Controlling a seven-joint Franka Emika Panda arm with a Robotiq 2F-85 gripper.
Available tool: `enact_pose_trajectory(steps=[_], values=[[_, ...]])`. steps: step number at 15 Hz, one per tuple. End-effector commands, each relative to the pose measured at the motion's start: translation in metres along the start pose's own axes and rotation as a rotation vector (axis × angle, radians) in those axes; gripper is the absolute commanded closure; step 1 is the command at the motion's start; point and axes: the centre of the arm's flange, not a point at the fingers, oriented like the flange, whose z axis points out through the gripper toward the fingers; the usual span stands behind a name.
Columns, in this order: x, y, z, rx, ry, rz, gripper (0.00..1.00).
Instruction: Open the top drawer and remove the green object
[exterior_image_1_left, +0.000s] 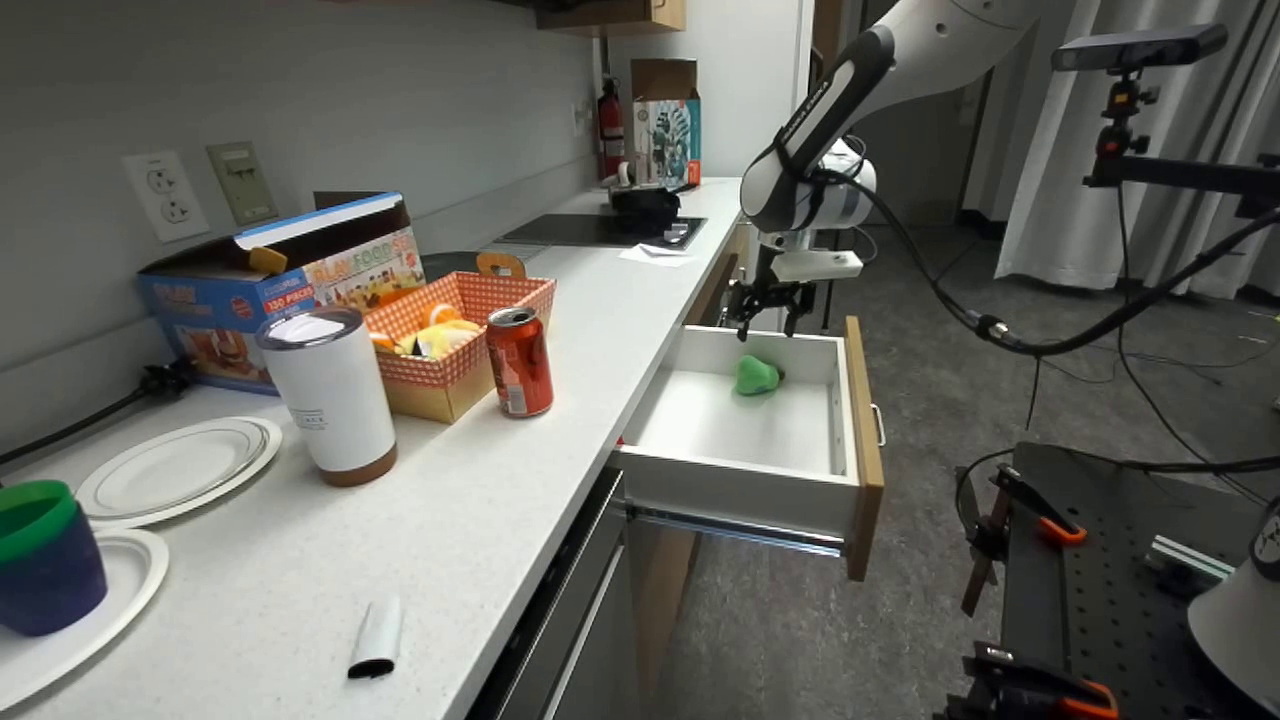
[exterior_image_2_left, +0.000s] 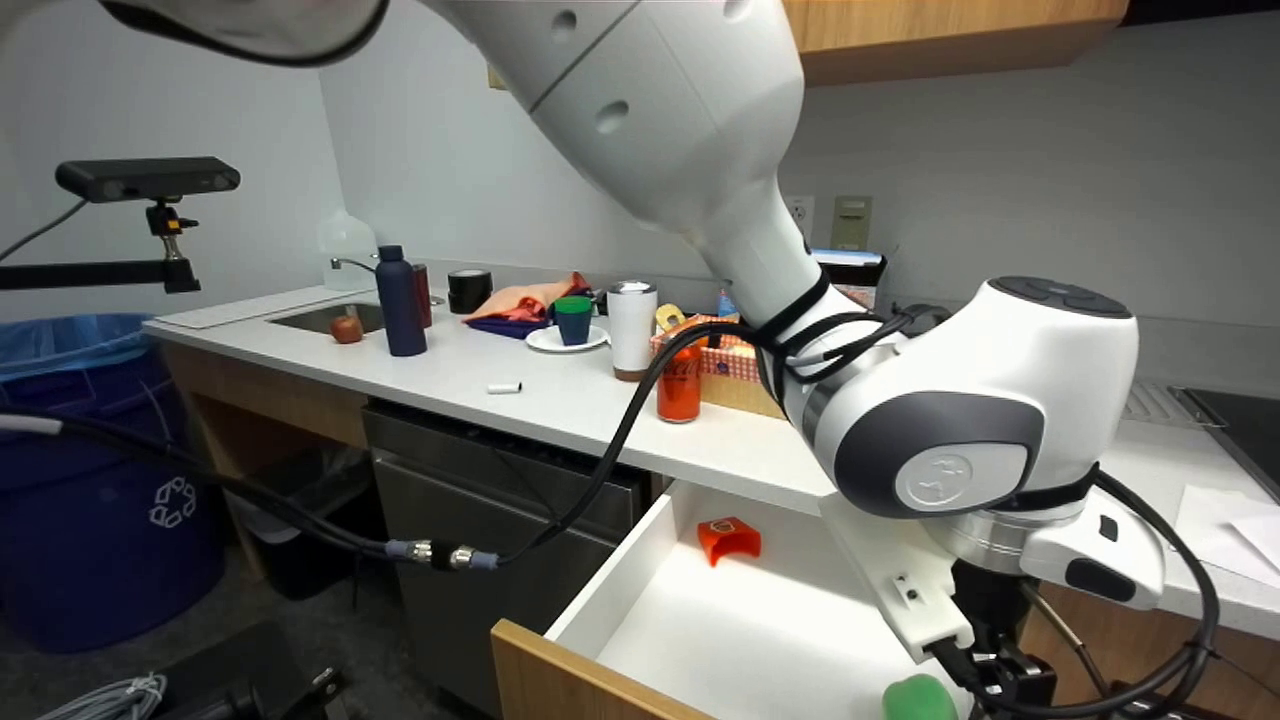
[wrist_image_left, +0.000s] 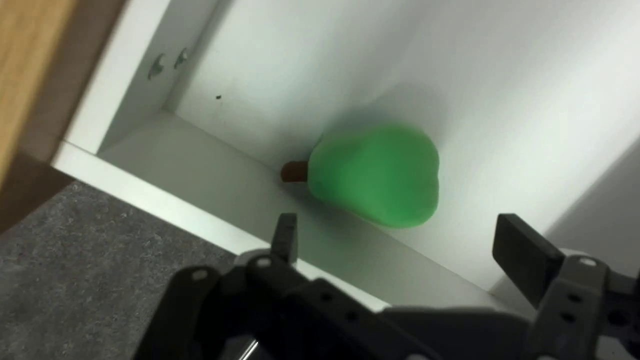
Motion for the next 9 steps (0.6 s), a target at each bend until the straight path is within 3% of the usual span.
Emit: enact_pose_trajectory(steps=[1, 9], values=[[0.025, -0.008, 0.026, 0.035, -0.032, 0.013, 0.00], [0.035, -0.011, 0.063, 0.032, -0.079, 0.065, 0.00]])
